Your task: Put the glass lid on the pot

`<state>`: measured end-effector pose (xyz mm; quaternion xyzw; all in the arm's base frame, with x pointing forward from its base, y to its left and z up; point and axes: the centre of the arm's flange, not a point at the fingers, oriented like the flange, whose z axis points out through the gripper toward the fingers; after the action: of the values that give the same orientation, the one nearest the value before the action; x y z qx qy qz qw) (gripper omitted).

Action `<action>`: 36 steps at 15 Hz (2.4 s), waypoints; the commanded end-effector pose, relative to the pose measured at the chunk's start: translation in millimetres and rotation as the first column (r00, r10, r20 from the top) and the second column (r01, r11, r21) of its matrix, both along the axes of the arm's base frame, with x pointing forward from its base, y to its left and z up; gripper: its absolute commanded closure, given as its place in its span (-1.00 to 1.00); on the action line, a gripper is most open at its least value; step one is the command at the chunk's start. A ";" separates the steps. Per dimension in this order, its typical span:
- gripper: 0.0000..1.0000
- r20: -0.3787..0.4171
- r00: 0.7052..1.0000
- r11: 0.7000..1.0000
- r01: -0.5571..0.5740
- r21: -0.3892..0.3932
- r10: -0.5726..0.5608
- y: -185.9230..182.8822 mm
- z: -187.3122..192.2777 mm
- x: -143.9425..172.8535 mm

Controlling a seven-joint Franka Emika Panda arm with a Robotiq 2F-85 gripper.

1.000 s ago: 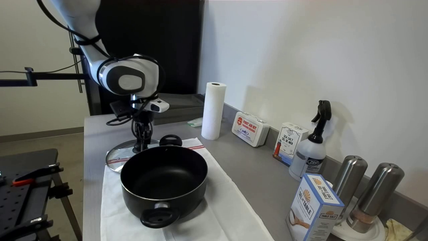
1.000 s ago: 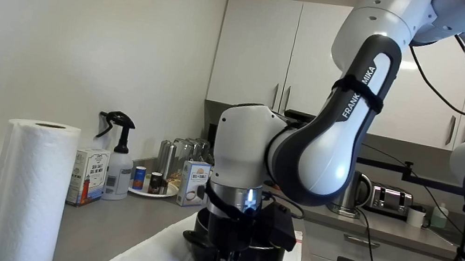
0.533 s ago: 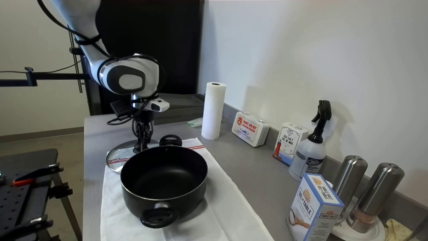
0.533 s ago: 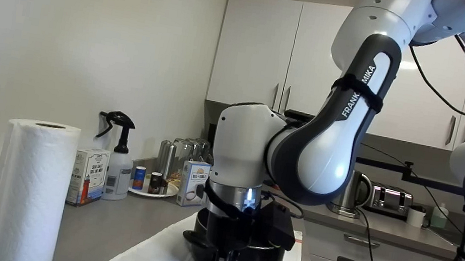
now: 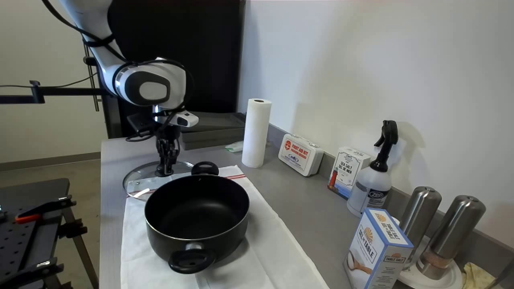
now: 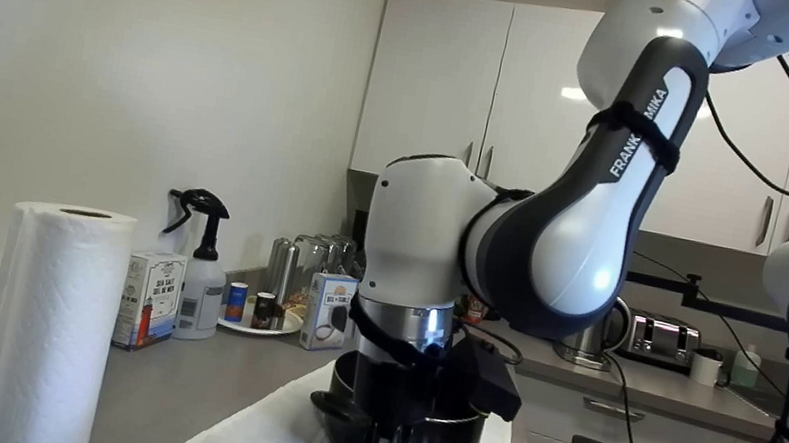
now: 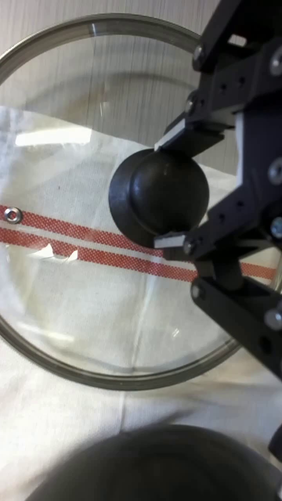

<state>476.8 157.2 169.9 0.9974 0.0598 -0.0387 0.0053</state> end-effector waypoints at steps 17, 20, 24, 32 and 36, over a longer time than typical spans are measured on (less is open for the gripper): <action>0.50 -0.010 0.999 0.999 -0.039 -0.030 0.038 2.5 126.5 -34.2; 0.50 0.012 1.000 0.999 0.027 -0.034 -0.027 -24.0 137.4 -22.0; 0.50 0.035 0.990 0.990 0.140 -0.029 -0.139 -72.6 146.4 -4.4; 0.50 0.056 0.941 0.941 0.335 -0.042 -0.333 -163.9 153.3 19.9; 0.50 0.065 0.912 0.912 0.409 -0.039 -0.406 -198.3 152.3 27.5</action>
<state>492.2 -25.1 312.6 0.9921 -0.1233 -0.0114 0.0188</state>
